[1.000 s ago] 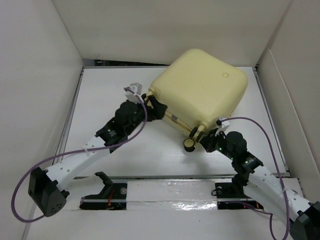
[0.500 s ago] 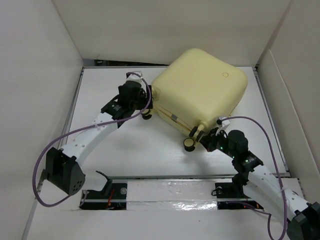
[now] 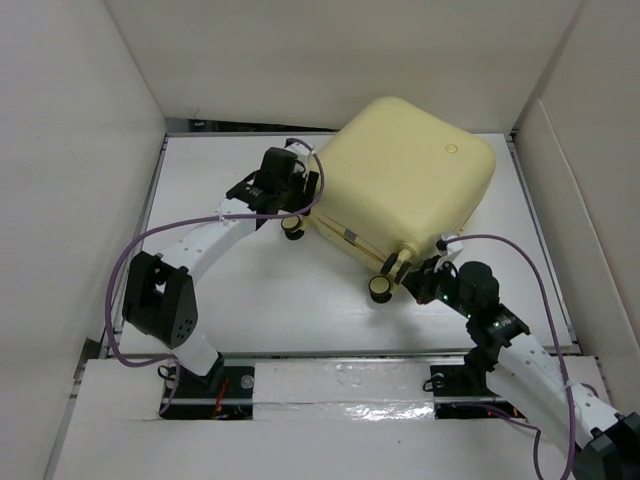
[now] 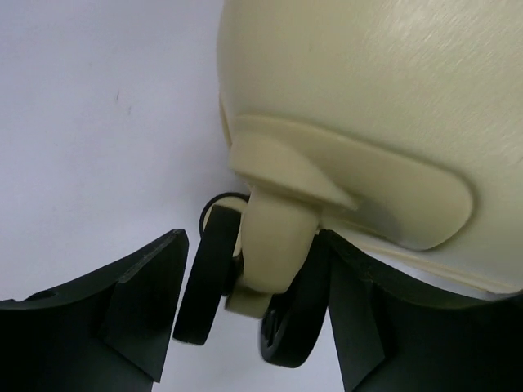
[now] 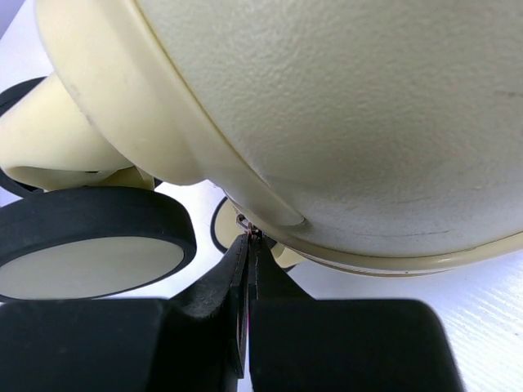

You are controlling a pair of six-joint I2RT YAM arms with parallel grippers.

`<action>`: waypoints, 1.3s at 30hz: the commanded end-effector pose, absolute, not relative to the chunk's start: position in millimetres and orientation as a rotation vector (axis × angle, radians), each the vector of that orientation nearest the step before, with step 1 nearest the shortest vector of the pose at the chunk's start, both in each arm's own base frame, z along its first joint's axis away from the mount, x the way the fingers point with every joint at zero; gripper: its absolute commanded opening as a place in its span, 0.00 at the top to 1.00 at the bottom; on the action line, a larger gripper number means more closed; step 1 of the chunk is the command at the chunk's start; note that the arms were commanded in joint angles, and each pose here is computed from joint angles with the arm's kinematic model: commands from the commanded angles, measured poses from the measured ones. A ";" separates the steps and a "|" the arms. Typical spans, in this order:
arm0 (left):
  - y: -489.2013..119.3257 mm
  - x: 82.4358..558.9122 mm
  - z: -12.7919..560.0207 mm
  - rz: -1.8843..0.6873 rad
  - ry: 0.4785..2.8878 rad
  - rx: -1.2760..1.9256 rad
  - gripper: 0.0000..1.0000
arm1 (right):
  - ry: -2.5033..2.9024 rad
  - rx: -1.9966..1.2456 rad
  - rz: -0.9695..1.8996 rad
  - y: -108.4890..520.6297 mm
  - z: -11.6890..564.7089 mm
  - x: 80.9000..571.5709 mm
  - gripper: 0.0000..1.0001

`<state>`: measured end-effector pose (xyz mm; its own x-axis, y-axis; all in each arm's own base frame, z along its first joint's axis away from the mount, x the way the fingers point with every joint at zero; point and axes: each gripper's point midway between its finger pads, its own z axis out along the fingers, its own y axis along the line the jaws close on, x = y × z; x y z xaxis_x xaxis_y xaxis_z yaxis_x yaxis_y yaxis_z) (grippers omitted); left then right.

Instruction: Pack the luggage

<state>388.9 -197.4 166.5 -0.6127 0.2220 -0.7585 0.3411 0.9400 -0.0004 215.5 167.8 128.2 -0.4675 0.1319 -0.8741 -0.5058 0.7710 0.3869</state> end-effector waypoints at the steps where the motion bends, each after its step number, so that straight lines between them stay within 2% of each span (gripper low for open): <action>1: -218.5 408.8 213.5 -0.280 2.117 0.437 0.40 | 1.660 -0.283 0.787 172.1 195.9 234.3 1.00; 3: -220.3 413.8 208.9 -0.270 2.133 0.438 0.51 | 1.663 -0.278 0.784 171.5 194.8 234.7 1.00; 5: -221.0 416.2 202.8 -0.264 2.142 0.438 0.79 | 1.662 -0.275 0.780 170.8 195.1 235.1 1.00; 7: -220.9 416.1 199.4 -0.262 2.149 0.440 1.00 | 1.665 -0.276 0.779 171.1 194.2 236.0 1.00; 11: -218.5 401.7 193.0 -0.314 2.180 0.358 1.00 | 1.653 -0.265 0.753 167.7 204.9 248.0 1.00; 14: -218.1 362.6 164.5 -0.413 2.271 0.268 1.00 | 1.605 -0.254 0.733 159.8 229.3 269.1 1.00; 17: -218.7 333.0 164.0 -0.441 2.267 0.245 1.00 | 1.578 -0.295 0.757 152.9 249.6 284.2 1.00; 18: -217.3 322.2 152.2 -0.446 2.288 0.240 1.00 | 1.569 -0.299 0.757 148.0 262.4 294.3 1.00; 23: -218.4 290.7 163.7 -0.588 2.261 0.178 1.00 | 1.568 -0.234 0.674 95.6 284.7 315.5 1.00; 28: -237.5 247.2 155.1 -0.805 2.248 0.177 1.00 | 1.669 -0.111 0.612 72.6 261.9 330.2 1.00; 29: -248.4 233.2 156.7 -0.857 2.233 0.211 1.00 | 1.703 -0.040 0.646 72.2 241.0 329.7 1.00; 32: -269.2 214.8 145.9 -0.926 2.221 0.222 1.00 | 1.614 0.022 0.719 89.2 234.3 325.0 1.00; 33: -285.6 203.8 146.7 -0.992 2.185 0.262 1.00 | 1.613 0.007 0.762 109.5 215.2 314.5 1.00; 36: -312.2 197.4 160.1 -1.139 2.112 0.247 1.00 | 1.583 0.030 0.797 139.2 191.0 293.9 1.00; 39: -323.2 205.4 185.2 -1.201 2.019 0.235 1.00 | 1.649 0.074 0.731 139.3 167.2 291.4 1.00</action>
<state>252.8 -273.9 174.2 -0.6150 -0.3397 -0.7116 0.3119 0.7241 -0.6151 286.1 128.5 135.7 -0.3524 0.3760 -0.8570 -0.3127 0.8158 0.4865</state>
